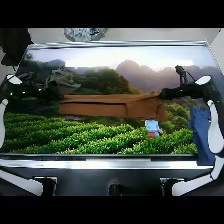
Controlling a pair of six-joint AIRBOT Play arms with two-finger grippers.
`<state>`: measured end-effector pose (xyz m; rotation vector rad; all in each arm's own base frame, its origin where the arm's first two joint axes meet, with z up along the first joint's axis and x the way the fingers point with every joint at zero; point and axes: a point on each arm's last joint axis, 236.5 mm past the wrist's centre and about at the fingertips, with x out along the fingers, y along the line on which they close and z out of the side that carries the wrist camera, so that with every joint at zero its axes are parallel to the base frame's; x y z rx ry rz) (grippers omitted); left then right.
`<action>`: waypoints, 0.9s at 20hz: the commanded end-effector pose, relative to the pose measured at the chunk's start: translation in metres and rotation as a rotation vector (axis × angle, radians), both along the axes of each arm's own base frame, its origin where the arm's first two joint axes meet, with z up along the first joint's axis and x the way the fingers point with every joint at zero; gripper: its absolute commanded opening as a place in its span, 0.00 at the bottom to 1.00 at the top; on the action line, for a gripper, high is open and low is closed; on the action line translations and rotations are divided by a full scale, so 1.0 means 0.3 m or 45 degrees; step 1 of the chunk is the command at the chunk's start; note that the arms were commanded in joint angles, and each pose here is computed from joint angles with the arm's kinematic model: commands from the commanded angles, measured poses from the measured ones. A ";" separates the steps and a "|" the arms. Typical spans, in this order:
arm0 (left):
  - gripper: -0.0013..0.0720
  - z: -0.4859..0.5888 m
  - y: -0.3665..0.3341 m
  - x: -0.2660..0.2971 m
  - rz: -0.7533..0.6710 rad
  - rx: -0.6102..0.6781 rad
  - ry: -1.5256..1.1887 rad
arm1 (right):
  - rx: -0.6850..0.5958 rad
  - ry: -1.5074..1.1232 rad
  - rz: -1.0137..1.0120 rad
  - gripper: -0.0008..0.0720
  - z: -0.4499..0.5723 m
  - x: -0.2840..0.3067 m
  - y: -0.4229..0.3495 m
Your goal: Fold the shirts.
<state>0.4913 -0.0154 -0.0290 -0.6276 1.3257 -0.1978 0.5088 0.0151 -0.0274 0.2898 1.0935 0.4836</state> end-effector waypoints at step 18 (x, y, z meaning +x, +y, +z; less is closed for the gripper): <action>0.75 0.379 -0.049 0.007 -0.193 0.136 -0.317 | 0.079 0.406 0.034 1.00 -0.170 -0.279 -0.225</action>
